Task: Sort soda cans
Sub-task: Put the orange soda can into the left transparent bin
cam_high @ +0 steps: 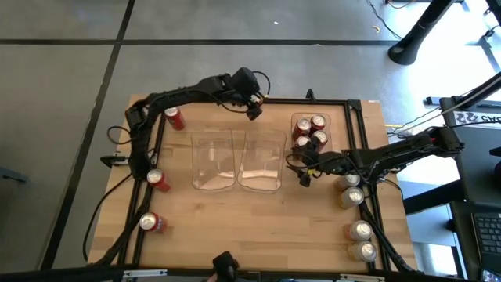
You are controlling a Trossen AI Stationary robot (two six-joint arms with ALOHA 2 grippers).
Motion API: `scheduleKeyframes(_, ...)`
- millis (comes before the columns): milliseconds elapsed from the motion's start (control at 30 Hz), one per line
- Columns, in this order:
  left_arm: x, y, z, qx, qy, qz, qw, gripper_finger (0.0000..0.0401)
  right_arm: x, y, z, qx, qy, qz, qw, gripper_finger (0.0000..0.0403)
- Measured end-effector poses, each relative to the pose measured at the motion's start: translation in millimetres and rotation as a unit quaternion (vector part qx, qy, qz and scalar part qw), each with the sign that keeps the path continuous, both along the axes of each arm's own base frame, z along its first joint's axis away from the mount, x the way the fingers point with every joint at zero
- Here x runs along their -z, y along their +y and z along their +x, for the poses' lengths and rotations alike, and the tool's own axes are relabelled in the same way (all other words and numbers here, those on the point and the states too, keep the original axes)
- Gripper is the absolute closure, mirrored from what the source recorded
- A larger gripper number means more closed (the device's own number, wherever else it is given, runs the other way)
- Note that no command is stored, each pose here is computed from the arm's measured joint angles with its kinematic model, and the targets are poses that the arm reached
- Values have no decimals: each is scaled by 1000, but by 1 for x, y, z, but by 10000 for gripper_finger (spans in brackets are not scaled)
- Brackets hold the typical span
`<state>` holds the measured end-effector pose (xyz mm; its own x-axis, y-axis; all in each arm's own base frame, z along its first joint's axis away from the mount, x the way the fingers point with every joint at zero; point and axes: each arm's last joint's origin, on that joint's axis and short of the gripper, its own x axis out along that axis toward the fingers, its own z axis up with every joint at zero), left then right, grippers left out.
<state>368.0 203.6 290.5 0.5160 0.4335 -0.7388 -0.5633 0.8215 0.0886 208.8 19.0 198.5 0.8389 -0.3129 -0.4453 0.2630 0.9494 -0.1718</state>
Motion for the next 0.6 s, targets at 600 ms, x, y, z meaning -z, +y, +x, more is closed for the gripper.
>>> scheduleKeyframes(600, -94, -131, -76, -29, 43, 21, 998, 111, 6, 0, -3, 8, 27, 25, 999, 56)
